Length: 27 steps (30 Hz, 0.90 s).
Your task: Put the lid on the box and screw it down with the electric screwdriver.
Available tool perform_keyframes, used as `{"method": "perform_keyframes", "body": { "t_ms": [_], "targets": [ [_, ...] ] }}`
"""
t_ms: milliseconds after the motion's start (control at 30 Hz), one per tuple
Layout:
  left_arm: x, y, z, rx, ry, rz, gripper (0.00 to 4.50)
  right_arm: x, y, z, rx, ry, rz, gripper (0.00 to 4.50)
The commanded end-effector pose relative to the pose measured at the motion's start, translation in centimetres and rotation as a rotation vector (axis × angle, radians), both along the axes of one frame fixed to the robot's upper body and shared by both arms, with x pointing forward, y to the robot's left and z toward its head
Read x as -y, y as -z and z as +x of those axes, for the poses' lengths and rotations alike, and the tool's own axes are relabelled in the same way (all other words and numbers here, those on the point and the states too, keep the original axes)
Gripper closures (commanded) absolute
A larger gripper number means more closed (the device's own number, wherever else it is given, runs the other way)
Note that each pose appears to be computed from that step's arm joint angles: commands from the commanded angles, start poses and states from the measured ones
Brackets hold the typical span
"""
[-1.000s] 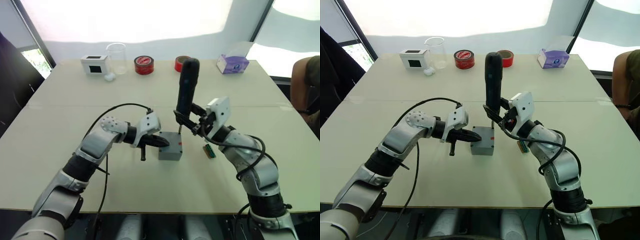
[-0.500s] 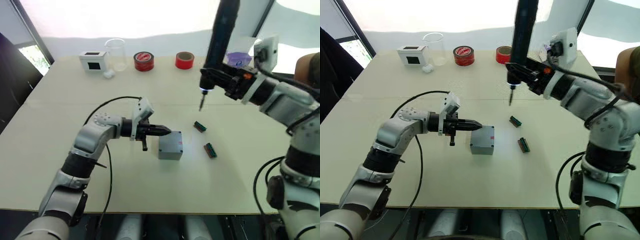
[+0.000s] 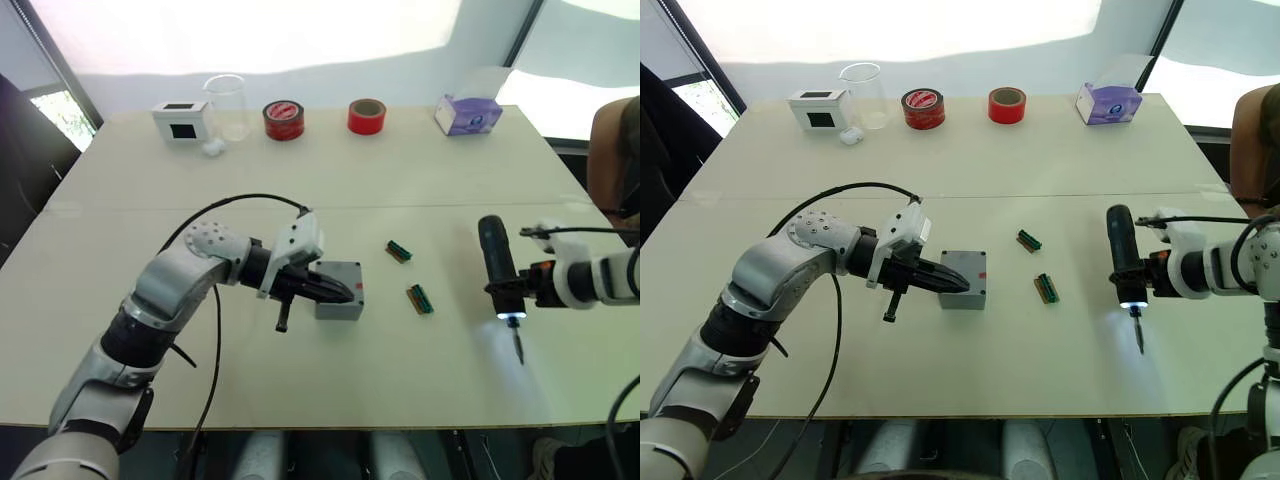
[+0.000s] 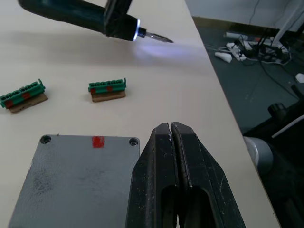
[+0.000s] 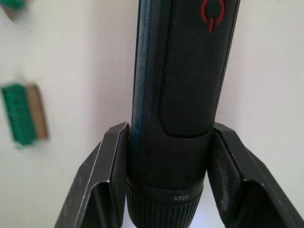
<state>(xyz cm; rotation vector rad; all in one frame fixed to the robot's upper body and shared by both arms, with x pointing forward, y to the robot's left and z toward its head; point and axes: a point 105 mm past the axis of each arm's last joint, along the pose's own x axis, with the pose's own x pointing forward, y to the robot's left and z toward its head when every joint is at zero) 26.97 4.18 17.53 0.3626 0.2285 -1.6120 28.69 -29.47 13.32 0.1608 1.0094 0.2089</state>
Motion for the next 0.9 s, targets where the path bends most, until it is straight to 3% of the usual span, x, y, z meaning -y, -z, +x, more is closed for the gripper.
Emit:
{"method": "perform_keyframes", "body": {
  "t_ms": [33,367,433,500,600,767,900],
  "targets": [
    [0.3,0.1,-0.4,0.037,0.020,0.004,4.50,-0.4,-1.5,0.4,0.052,-0.026,0.024,2.75],
    [0.7,-0.2,-0.4,0.038,-0.009,-0.031,4.50,0.1,-0.2,0.6,0.015,-0.008,-0.014,2.75],
    [0.6,-0.4,-0.3,0.033,-0.017,-0.042,4.50,0.7,0.0,0.7,0.023,-0.007,-0.072,1.75],
    [0.4,-0.7,0.0,0.023,-0.037,-0.059,4.50,0.7,0.0,0.7,0.029,-0.024,-0.089,1.26],
    [-0.2,-1.0,0.7,0.019,-0.078,-0.068,4.50,0.6,0.0,0.8,0.041,-0.039,-0.094,0.17],
    [-2.1,-1.8,1.9,-0.021,-0.193,-0.109,4.50,0.5,-1.4,1.6,0.165,-0.076,-0.119,0.08],
    [-5.3,-2.2,2.5,-0.106,-0.339,-0.156,4.50,-1.0,-6.3,2.4,0.474,-0.207,-0.080,0.08]
  ]
}}
